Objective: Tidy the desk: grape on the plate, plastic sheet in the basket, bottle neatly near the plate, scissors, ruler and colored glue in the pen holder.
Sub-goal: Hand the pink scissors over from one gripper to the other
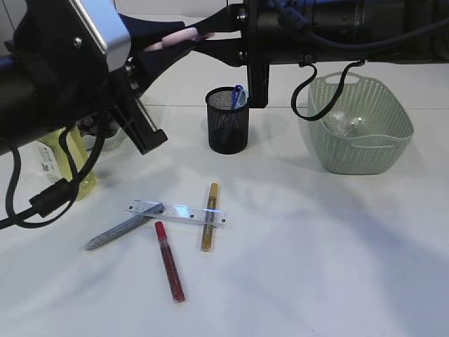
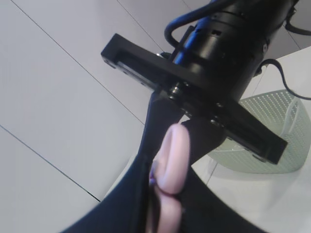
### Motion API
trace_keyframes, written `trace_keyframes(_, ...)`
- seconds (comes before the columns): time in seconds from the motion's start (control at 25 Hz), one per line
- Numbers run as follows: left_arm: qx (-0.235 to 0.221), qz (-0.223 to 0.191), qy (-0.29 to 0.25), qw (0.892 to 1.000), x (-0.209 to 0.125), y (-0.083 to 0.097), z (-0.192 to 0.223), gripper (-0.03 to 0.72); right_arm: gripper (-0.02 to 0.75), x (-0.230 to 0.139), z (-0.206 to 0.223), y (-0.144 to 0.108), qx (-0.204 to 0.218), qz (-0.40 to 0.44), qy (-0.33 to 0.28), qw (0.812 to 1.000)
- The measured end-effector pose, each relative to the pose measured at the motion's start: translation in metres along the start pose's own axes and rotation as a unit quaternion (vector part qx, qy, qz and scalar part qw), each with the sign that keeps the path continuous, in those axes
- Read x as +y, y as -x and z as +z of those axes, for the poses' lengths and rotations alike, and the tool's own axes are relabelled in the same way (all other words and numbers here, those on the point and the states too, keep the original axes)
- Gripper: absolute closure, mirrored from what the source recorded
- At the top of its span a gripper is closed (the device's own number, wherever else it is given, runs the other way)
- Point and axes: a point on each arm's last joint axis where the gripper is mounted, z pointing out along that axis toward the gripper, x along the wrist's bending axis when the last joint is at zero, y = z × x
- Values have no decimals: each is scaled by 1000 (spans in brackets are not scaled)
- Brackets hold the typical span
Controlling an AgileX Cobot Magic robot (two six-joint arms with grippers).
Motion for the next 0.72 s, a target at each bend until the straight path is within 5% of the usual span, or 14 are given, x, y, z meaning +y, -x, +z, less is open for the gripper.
trace_keyframes(0.72, 14, -12, 1, 1000, 0, -2, 0, 602, 644, 0, 0, -1, 6, 0, 2, 1000)
